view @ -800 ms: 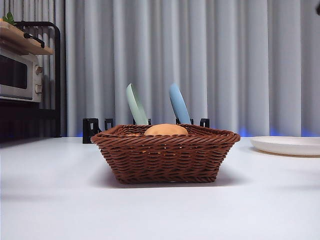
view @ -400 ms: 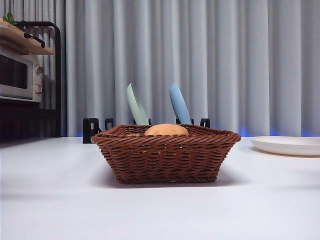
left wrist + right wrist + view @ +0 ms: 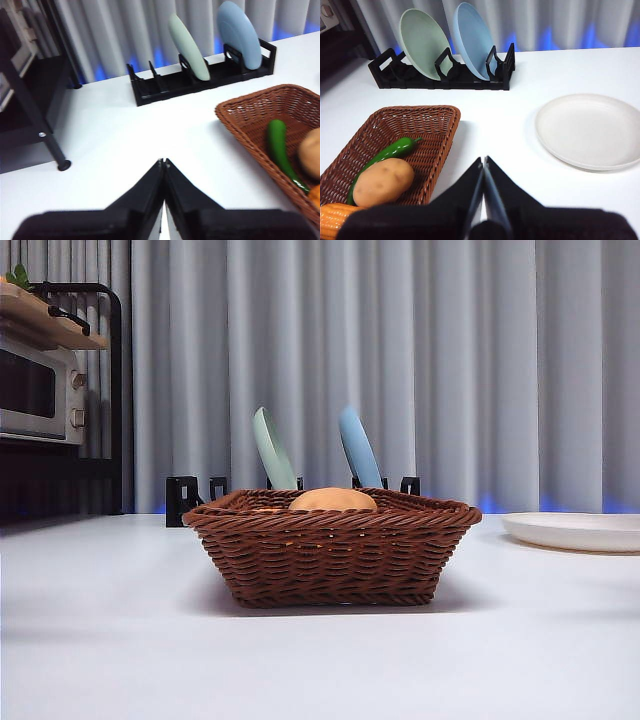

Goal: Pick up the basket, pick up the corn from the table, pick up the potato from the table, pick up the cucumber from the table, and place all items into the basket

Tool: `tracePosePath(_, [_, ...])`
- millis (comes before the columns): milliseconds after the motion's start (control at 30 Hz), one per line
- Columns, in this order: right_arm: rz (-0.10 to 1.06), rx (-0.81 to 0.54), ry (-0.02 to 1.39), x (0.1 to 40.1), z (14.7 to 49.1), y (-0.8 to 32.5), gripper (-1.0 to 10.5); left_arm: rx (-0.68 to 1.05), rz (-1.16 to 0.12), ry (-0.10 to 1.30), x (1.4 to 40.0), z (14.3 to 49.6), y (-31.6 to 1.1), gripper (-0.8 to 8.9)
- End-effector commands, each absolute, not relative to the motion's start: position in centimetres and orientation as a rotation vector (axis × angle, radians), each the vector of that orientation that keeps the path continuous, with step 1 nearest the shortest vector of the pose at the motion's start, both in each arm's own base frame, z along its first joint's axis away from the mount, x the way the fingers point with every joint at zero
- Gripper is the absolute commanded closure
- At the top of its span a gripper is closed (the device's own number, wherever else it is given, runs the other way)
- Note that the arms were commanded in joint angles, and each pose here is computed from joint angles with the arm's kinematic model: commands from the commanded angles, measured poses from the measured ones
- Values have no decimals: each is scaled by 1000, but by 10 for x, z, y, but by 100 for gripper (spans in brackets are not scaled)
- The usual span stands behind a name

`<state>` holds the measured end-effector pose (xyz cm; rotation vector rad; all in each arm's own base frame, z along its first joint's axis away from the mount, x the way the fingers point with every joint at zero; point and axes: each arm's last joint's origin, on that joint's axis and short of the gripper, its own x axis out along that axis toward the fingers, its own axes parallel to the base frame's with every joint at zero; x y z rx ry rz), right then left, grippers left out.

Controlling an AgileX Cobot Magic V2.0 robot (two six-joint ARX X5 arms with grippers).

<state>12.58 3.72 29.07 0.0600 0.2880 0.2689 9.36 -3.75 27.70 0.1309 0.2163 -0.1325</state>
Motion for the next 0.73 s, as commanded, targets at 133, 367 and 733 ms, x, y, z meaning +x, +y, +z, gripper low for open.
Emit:
tracePosePath(133, [265,71,292,126,289,37,946,122,-157,209,100,244,-25,816])
tracePosePath(367, [265,71,293,126,289,37,946,78,-102,135,103,196,-8,816])
tracePosePath(733, [265,71,293,126,289,37,946,69,-32,244,96,150,0,816])
